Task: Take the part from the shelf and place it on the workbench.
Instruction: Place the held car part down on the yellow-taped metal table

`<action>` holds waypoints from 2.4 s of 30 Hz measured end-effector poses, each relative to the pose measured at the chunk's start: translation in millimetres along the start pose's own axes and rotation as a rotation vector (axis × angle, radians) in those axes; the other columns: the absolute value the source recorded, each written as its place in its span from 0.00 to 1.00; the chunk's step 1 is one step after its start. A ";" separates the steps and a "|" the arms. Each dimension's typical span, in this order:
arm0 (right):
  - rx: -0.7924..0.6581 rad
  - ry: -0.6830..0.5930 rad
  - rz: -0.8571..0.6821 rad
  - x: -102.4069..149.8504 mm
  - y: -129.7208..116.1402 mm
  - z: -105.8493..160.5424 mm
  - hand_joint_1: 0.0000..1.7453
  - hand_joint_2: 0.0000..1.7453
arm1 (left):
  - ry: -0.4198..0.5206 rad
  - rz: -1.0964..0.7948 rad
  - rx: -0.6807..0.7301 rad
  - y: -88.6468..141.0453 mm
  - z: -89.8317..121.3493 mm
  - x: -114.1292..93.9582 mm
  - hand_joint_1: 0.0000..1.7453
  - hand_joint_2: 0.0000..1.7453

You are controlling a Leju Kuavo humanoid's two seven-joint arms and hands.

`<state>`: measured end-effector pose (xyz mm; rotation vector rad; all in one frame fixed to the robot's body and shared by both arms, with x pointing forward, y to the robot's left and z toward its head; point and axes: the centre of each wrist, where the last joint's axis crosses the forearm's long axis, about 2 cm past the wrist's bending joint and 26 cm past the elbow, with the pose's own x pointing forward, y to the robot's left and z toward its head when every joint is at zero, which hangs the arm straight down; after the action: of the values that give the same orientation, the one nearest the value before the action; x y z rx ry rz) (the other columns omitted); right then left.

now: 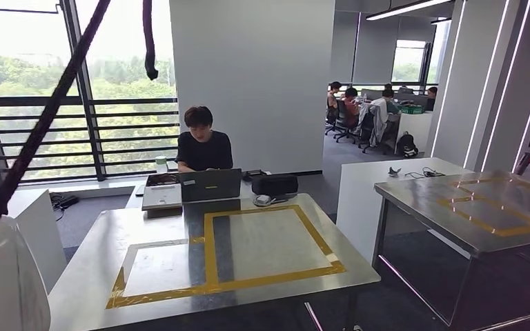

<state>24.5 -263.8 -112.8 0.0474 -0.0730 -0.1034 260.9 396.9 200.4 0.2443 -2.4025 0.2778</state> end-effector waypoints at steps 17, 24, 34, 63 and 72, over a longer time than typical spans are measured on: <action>0.013 0.008 0.005 -0.4 6.3 0.1 0.00 1.00 | 0.006 -0.012 -0.047 -5.8 2.3 -1.8 1.00 1.00; 0.016 0.010 -0.002 -3.9 7.4 0.1 0.00 1.00 | 0.020 -0.022 -0.047 -3.8 5.9 -5.1 1.00 1.00; 0.022 -0.003 -0.016 -5.1 8.2 0.2 0.00 1.00 | 0.018 -0.012 -0.030 -2.1 4.2 -8.7 1.00 1.00; 0.012 -0.010 -0.004 -5.1 2.1 0.0 0.00 1.00 | 0.027 -0.022 -0.020 -1.7 17.3 -3.8 1.00 1.00; 0.006 0.006 0.001 -13.4 -1.2 0.1 0.00 1.00 | 0.037 -0.019 -0.021 -2.9 19.6 -3.9 1.00 1.00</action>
<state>11.0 -263.5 -113.7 0.0535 -0.0669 -0.1023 252.3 389.3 183.8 0.2499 -2.3640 0.2466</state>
